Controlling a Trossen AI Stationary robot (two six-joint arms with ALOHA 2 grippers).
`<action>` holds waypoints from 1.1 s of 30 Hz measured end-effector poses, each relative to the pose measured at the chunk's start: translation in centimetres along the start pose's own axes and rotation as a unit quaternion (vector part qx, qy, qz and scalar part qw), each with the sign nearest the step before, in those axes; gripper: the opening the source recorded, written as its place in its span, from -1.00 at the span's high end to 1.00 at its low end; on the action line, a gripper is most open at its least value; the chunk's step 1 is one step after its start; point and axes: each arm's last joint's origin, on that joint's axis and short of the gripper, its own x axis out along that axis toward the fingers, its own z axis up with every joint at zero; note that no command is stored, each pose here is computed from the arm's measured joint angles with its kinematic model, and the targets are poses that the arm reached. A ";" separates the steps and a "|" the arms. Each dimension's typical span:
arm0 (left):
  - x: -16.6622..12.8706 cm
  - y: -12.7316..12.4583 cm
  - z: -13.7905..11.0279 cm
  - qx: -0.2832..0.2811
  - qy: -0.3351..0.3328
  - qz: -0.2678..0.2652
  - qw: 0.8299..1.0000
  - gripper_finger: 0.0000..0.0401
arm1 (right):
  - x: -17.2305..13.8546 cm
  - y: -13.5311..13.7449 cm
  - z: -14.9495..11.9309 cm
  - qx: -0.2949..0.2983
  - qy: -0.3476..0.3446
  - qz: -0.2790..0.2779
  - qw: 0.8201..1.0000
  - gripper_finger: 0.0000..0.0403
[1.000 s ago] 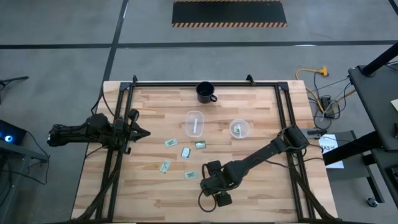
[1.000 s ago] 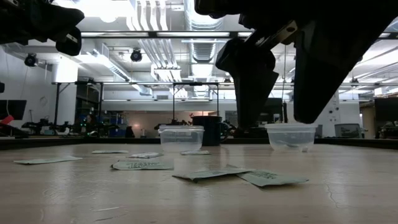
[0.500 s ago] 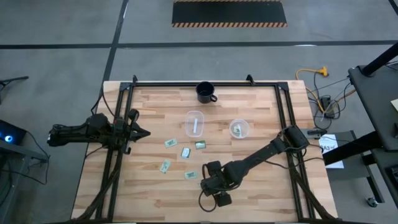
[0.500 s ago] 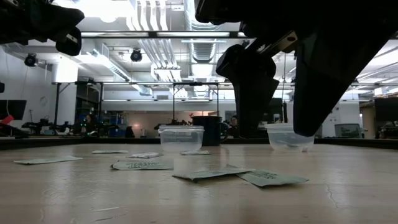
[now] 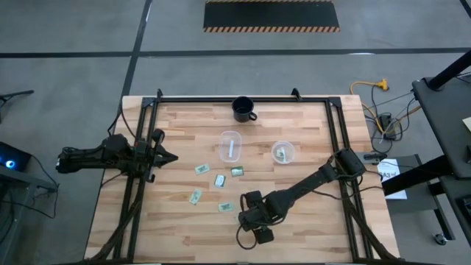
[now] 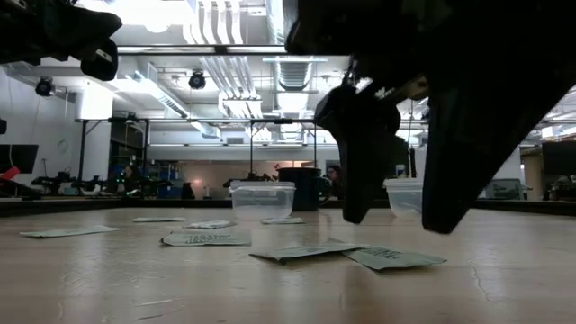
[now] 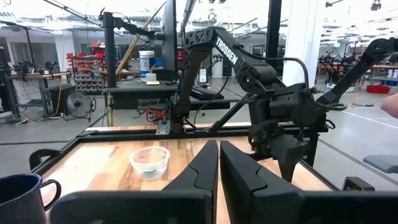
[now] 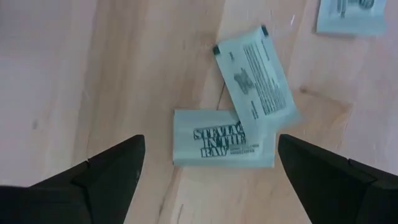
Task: Pick and place items into bin
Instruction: Put the white stevia packet into the right transparent bin
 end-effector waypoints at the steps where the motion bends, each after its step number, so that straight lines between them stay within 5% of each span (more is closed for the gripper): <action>1: 0.0 0.0 0.0 0.000 0.000 0.000 1.000 1.00 | 0.1 -0.1 -0.1 0.001 0.003 -0.001 1.000 -0.77; 33: 0.0 0.0 0.0 0.000 0.000 0.000 1.000 1.00 | 1.3 -1.0 -1.0 0.017 0.001 -0.003 1.000 -0.61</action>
